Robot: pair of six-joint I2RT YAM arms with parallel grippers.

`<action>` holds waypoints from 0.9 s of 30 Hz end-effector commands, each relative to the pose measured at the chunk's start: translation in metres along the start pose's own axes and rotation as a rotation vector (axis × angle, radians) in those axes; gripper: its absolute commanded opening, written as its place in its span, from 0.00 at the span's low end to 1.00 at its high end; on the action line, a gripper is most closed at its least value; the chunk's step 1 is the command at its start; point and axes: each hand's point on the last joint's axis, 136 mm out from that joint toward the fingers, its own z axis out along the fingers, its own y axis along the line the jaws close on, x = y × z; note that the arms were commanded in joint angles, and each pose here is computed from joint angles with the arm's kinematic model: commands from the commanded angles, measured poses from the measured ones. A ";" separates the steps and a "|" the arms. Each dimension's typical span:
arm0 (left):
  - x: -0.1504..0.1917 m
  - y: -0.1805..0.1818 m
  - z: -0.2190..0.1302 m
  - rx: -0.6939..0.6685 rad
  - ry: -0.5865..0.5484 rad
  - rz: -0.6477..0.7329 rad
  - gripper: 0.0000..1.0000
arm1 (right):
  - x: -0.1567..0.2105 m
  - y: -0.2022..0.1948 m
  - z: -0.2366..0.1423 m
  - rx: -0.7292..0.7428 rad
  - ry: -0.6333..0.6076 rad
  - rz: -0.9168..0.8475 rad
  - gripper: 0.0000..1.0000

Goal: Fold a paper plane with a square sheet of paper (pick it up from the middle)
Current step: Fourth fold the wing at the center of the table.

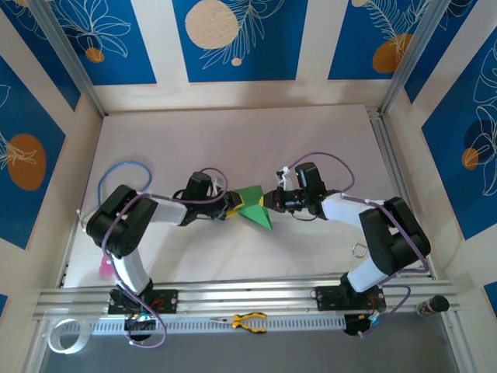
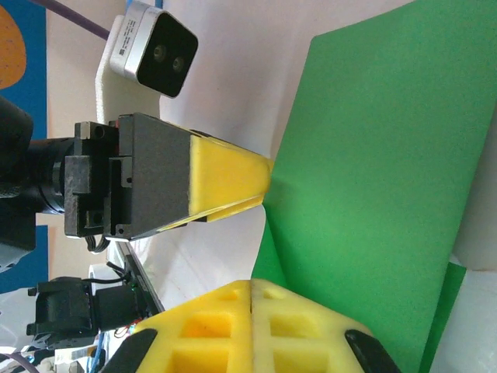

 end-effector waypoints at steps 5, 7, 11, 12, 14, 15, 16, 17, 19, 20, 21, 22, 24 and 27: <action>-0.008 -0.009 0.005 0.044 0.006 0.002 0.43 | 0.005 0.003 -0.002 -0.029 0.014 0.010 0.00; -0.009 -0.009 0.005 0.047 0.002 0.002 0.40 | 0.006 0.002 -0.002 -0.028 0.016 0.010 0.00; -0.010 -0.006 0.006 0.038 -0.006 -0.001 0.35 | 0.007 0.000 -0.002 -0.020 0.018 0.009 0.00; -0.011 -0.005 0.006 0.037 -0.009 0.000 0.32 | 0.007 0.000 -0.002 -0.016 0.018 0.009 0.00; -0.012 -0.006 0.006 0.036 -0.017 -0.001 0.26 | 0.009 -0.004 -0.002 -0.002 0.021 0.012 0.00; -0.013 -0.006 0.005 0.035 -0.024 0.001 0.23 | 0.008 -0.005 -0.003 0.005 0.019 0.011 0.00; -0.013 -0.005 0.004 0.031 -0.031 0.001 0.21 | 0.009 -0.008 -0.002 0.018 0.022 0.011 0.00; -0.014 -0.006 0.003 0.028 -0.037 0.002 0.18 | 0.010 -0.011 -0.002 0.030 0.024 0.013 0.00; -0.015 -0.007 -0.001 0.022 -0.053 0.012 0.13 | 0.012 -0.017 -0.003 0.066 0.027 0.014 0.03; -0.016 -0.008 -0.003 0.017 -0.062 0.016 0.13 | 0.012 -0.020 -0.003 0.084 0.024 0.015 0.03; -0.016 -0.008 -0.005 0.010 -0.069 0.019 0.12 | 0.013 -0.023 -0.004 0.102 0.022 0.013 0.04; -0.016 -0.008 -0.007 0.001 -0.077 0.024 0.11 | 0.013 -0.025 -0.005 0.115 0.021 0.011 0.06; -0.017 -0.008 -0.011 -0.011 -0.093 0.031 0.09 | 0.013 -0.028 -0.008 0.147 0.013 0.008 0.12; -0.017 -0.009 -0.017 -0.022 -0.123 0.026 0.06 | 0.011 -0.029 -0.014 0.202 -0.006 -0.019 0.21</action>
